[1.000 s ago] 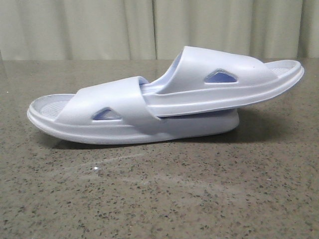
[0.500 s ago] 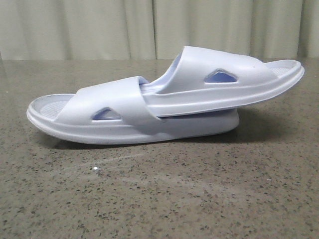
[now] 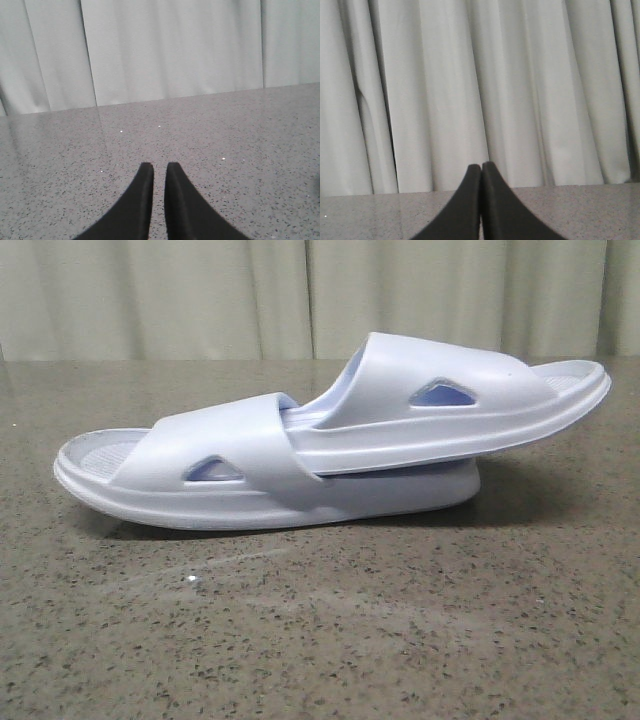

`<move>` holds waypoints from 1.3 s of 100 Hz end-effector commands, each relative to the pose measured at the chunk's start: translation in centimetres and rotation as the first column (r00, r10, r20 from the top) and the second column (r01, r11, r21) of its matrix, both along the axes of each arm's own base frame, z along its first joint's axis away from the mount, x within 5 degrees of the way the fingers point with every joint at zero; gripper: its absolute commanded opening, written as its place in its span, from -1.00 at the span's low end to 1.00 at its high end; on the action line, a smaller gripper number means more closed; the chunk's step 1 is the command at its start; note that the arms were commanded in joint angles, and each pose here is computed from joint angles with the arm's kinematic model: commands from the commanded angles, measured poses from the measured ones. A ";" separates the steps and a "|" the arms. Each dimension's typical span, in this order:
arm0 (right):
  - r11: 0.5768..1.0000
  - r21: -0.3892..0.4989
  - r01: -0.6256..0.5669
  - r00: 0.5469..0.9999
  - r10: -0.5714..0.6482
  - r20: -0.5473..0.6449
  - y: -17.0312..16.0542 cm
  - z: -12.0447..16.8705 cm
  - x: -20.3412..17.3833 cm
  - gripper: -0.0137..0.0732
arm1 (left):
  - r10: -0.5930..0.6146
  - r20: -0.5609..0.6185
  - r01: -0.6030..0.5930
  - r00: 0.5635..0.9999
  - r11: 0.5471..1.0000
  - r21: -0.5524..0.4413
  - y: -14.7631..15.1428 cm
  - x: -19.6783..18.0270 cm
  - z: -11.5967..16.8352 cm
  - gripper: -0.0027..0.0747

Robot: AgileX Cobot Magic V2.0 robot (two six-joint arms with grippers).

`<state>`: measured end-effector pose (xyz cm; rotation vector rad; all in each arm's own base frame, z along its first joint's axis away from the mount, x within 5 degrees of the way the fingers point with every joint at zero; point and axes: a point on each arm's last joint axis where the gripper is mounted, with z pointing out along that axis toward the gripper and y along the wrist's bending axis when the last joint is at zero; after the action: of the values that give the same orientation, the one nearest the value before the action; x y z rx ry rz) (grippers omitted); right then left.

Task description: Insert blue slippers together front up

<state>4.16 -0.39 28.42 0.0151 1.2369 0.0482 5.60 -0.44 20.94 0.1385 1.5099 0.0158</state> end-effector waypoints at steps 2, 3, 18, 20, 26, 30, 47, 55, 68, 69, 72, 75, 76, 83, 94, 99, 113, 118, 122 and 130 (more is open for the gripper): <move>0.998 -0.013 0.064 0.997 -0.063 0.050 -0.5 0.9 -0.2 -0.93 | -0.020 0.102 0.023 0.995 0.999 -0.030 -0.1 -0.3 0.6 -0.89; 0.998 -0.016 0.066 0.997 -0.066 0.049 -0.5 0.8 -0.2 -0.93 | -0.020 0.102 0.023 0.995 0.999 -0.030 -0.1 -0.3 0.6 -0.89; 0.996 -0.080 0.027 0.999 -0.025 0.026 0.1 0.3 0.1 -0.93 | -0.020 0.102 0.023 0.995 0.999 -0.030 -0.1 -0.3 0.6 -0.89; 0.997 -0.082 0.011 1.000 -0.009 0.018 0.2 0.1 0.1 -0.93 | -0.020 0.102 0.023 0.995 0.999 -0.030 -0.1 -0.3 0.6 -0.89; 0.997 -0.071 -0.021 1.000 0.020 -0.014 0.5 -0.6 0.3 -0.93 | -0.020 0.102 0.023 0.995 0.999 -0.030 -0.1 -0.3 0.6 -0.89; 0.998 -0.042 -0.038 0.998 0.036 -0.050 0.6 -1.2 0.5 -0.93 | -0.020 0.102 0.023 0.995 0.999 -0.030 -0.1 -0.3 0.6 -0.89; 0.999 0.039 0.009 0.982 -0.001 -0.187 0.4 -3.9 1.2 -0.93 | -0.020 0.102 0.023 0.995 0.999 -0.030 -0.1 -0.3 0.6 -0.89; 0.998 0.049 0.040 0.975 -0.028 -0.220 0.2 -4.8 1.2 -0.93 | -0.020 0.102 0.023 0.995 0.999 -0.030 -0.1 -0.3 0.6 -0.89; 0.996 0.049 0.068 0.975 -0.056 -0.214 0.1 -6.2 1.0 -0.93 | -0.020 0.102 0.023 0.995 0.999 -0.030 -0.1 -0.3 0.6 -0.89; 0.996 0.049 0.068 0.975 -0.056 -0.217 0.1 -6.4 1.0 -0.93 | -0.020 0.102 0.023 0.995 0.999 -0.030 -0.1 -0.3 0.6 -0.89; 0.996 0.059 0.068 0.973 -0.053 -0.225 0.1 -6.7 1.1 -0.93 | -0.020 0.102 0.023 0.995 0.999 -0.030 -0.1 -0.3 0.6 -0.89; 0.996 0.061 0.068 0.971 -0.052 -0.235 0.1 -7.1 1.2 -0.93 | -0.020 0.102 0.023 0.995 0.999 -0.030 -0.1 -0.3 0.6 -0.89; 0.996 0.063 0.068 0.970 -0.051 -0.239 0.1 -7.3 1.2 -0.93 | -0.020 0.102 0.023 0.995 0.999 -0.030 -0.1 -0.3 0.6 -0.89; 0.996 0.065 0.069 0.965 -0.051 -0.256 0.1 -8.0 1.3 -0.93 | -0.020 0.102 0.023 0.995 0.999 -0.030 -0.1 -0.3 0.6 -0.89; 0.996 0.059 0.071 0.960 -0.052 -0.274 0.1 -8.3 1.4 -0.93 | -0.020 0.102 0.023 0.995 0.999 -0.030 -0.1 -0.3 0.6 -0.89; 0.996 0.055 0.071 0.961 -0.054 -0.270 0.1 -8.2 1.4 -0.93 | -0.020 0.102 0.023 0.995 0.999 -0.030 -0.1 -0.3 0.6 -0.89; 0.996 0.050 0.072 0.961 -0.056 -0.272 0.1 -8.2 1.4 -0.93 | -0.020 0.102 0.023 0.995 0.999 -0.030 -0.1 -0.3 0.6 -0.89; 0.996 0.050 0.072 0.960 -0.056 -0.274 0.1 -8.3 1.4 -0.93 | -0.020 0.102 0.023 0.995 0.999 -0.030 -0.1 -0.3 0.6 -0.89; 0.996 0.050 0.072 0.960 -0.056 -0.274 0.1 -8.3 1.4 -0.93 | -0.020 0.102 0.023 0.995 0.999 -0.030 -0.1 -0.3 0.6 -0.89; 0.996 0.050 0.072 0.960 -0.056 -0.274 0.1 -8.3 1.4 -0.93 | -0.020 0.102 0.023 0.995 0.999 -0.030 -0.1 -0.3 0.6 -0.89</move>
<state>5.60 -0.31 20.06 0.1287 1.5872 0.0401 5.60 -0.44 20.96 0.1353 1.5083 0.0122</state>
